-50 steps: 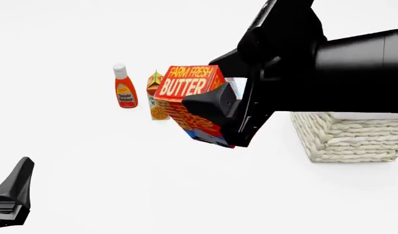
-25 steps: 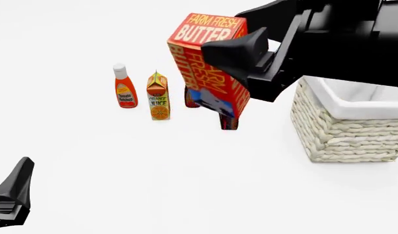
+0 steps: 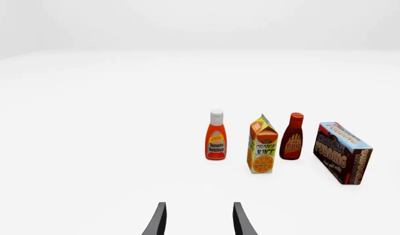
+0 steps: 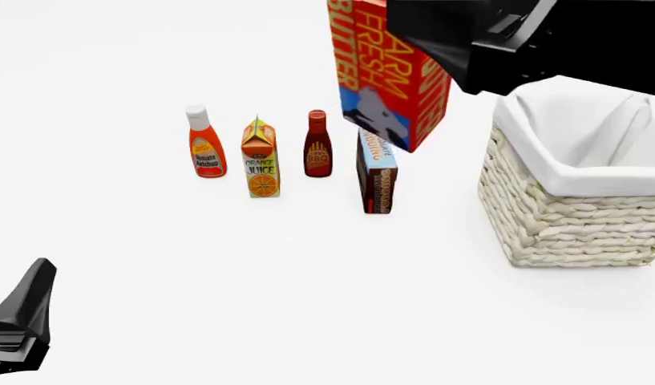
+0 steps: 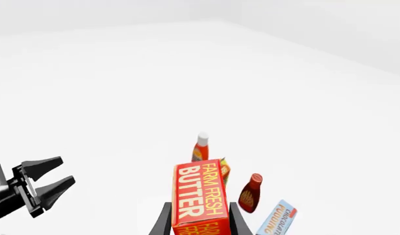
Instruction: Pick the butter and place it in the basket.
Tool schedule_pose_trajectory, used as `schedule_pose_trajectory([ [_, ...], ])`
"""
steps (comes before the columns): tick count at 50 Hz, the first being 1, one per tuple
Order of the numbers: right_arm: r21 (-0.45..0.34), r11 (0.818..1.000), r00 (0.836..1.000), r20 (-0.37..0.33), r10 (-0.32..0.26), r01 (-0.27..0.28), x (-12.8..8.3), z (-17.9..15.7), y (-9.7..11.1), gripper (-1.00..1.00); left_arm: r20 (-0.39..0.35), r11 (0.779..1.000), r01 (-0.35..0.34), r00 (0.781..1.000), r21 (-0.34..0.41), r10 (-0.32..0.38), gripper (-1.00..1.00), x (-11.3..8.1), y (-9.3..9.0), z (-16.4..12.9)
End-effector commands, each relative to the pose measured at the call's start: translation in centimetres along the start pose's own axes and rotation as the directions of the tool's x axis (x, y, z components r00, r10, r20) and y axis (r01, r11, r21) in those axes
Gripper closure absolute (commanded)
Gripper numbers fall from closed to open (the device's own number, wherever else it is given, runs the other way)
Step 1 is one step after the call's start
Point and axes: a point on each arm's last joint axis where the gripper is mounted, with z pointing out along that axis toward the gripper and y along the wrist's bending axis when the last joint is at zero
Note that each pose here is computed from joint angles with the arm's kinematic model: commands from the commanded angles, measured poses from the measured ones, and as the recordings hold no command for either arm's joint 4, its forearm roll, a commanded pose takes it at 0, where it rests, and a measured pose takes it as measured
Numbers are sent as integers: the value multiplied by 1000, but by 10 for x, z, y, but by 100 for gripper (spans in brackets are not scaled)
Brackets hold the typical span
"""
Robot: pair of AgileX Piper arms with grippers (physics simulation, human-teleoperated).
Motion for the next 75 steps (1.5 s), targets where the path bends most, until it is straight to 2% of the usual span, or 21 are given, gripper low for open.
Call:
schedule_pose_trajectory([
  [1, 31, 999, 998, 55, 35, -37, -10, -11, -6, 100, 0, 1000, 0, 1000, 0, 0, -100, 0, 0, 0],
  [2, 31, 999, 998, 55, 35, -37, -10, -11, -6, 100, 0, 1000, 0, 1000, 0, 0, -100, 0, 0, 0],
  [3, 101, 992, 994, 93, 64, -74, -11, -16, -19, 100, 0, 1000, 0, 1000, 0, 0, -100, 0, 0, 0],
  [21, 217, 967, 981, 171, 95, -131, -3, -36, -38, 100, 0, 1000, 0, 1000, 0, 0, -100, 0, 0, 0],
  [34, 291, 948, 978, 195, 70, -126, -4, -43, -50, 100, 0, 1000, 0, 1000, 0, 0, -100, 0, 0, 0],
  [42, 341, 930, 976, 206, 68, -137, 0, -50, -56, 100, 0, 1000, 0, 1000, 0, 0, -100, 0, 0, 0],
  [43, 363, 922, 977, 206, 62, -135, 1, -51, -60, 100, 0, 1000, 0, 1000, 0, 0, -100, 0, 0, 0],
  [62, 427, 893, 976, 210, 53, -140, 3, -65, -66, 100, 0, 1000, 0, 1000, 0, 0, -100, 0, 0, 0],
  [75, 479, 865, 975, 214, 52, -152, 11, -68, -74, 100, 0, 1000, 0, 1000, 0, 0, -100, 0, 0, 0],
])
